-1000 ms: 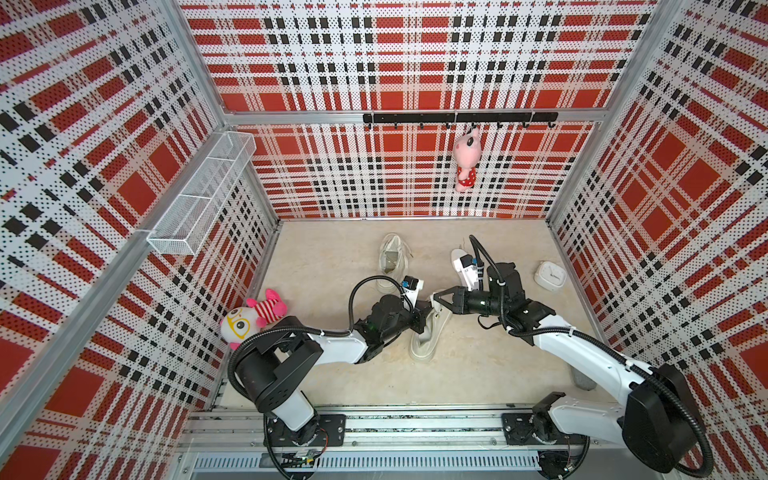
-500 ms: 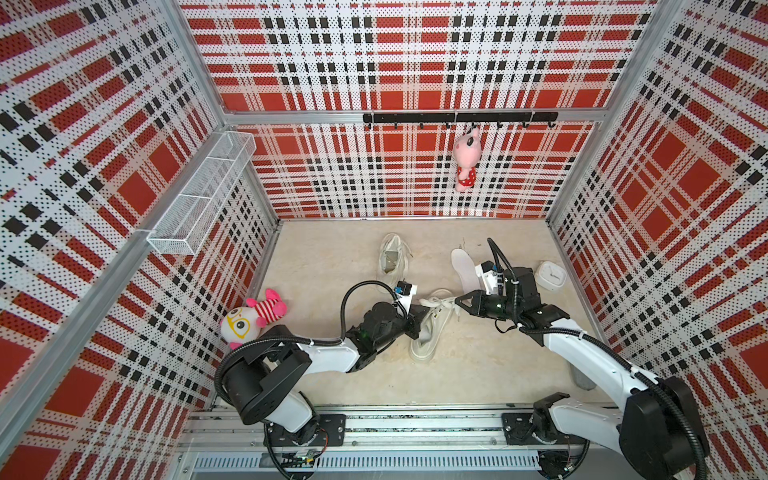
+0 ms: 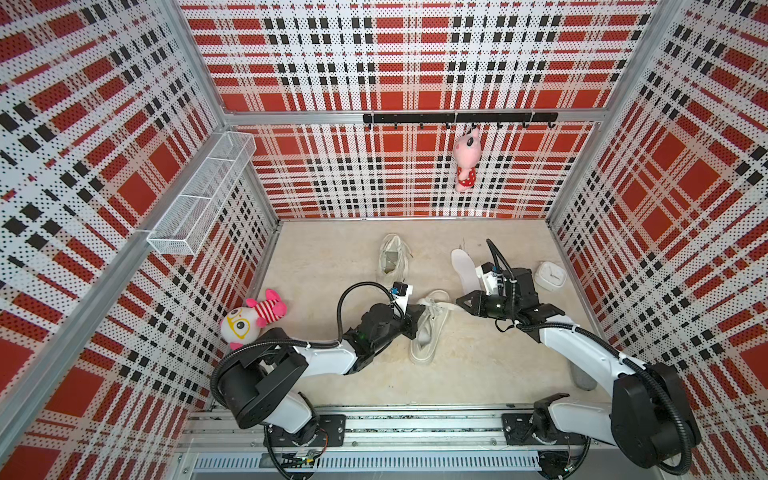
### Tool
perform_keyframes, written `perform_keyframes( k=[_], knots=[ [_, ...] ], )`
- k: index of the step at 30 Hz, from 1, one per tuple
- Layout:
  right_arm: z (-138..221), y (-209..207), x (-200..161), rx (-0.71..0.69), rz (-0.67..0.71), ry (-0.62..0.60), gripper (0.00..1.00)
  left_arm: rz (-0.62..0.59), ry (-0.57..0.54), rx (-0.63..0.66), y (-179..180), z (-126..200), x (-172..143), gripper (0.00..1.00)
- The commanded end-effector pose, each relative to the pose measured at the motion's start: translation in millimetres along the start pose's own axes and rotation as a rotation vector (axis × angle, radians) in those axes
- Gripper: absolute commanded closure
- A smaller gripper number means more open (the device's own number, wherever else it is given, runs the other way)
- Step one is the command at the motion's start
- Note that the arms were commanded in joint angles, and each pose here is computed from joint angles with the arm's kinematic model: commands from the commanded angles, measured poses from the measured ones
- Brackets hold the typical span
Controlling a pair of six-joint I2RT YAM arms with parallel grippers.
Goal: Remove the insole from the shoe
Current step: Untie the shoelace on the shoe.
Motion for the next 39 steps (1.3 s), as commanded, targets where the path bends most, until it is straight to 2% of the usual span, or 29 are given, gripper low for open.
perform_keyframes(
  k=[1, 2, 6, 8, 11, 15, 20, 25, 39],
  knots=[
    [-4.2, 3.5, 0.5, 0.047, 0.034, 0.0, 0.92, -0.011, -0.02, 0.009, 1.4, 2.0, 5.4, 1.0],
    [-5.1, 3.0, -0.5, 0.05, 0.036, 0.004, 1.0, -0.011, -0.02, 0.007, 0.8, 1.4, 5.7, 1.0],
    [-5.0, 0.6, -0.3, 0.041, 0.04, -0.007, 0.98, -0.012, -0.023, 0.003, -0.8, 0.5, 7.3, 1.0],
    [-2.4, 2.3, 1.3, 0.041, 0.053, -0.02, 0.82, -0.012, -0.023, 0.001, -1.5, 0.3, 7.2, 1.0],
    [0.6, 3.5, -2.0, 0.043, 0.148, -0.027, 0.65, -0.013, -0.023, 0.001, -2.1, -0.5, 7.1, 1.0],
    [-4.3, -5.5, -16.5, 0.044, 0.195, -0.017, 0.55, -0.013, -0.024, 0.016, 0.2, -0.6, 6.4, 1.0],
    [-25.1, -10.2, -39.8, 0.039, 0.297, 0.012, 0.52, -0.007, -0.029, 0.037, 4.3, -1.1, 6.8, 1.0],
    [-39.7, -10.1, -42.3, 0.014, 0.385, -0.002, 0.5, 0.014, -0.025, 0.046, 7.4, -2.4, 5.2, 1.0],
    [-62.3, -3.5, -40.8, 0.032, 0.434, 0.01, 0.54, 0.017, -0.016, 0.04, 6.6, -6.4, 3.5, 1.0]
  ],
)
Point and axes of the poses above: each gripper's point midway between its finger pads, its own z axis back along the fingers, its own y axis along the line the jaws close on, x = y × z, the point moved 1 cm from there along z, back along the fingers, and after that the axes turned 2 degrees about -z, right-handed, at the moved point
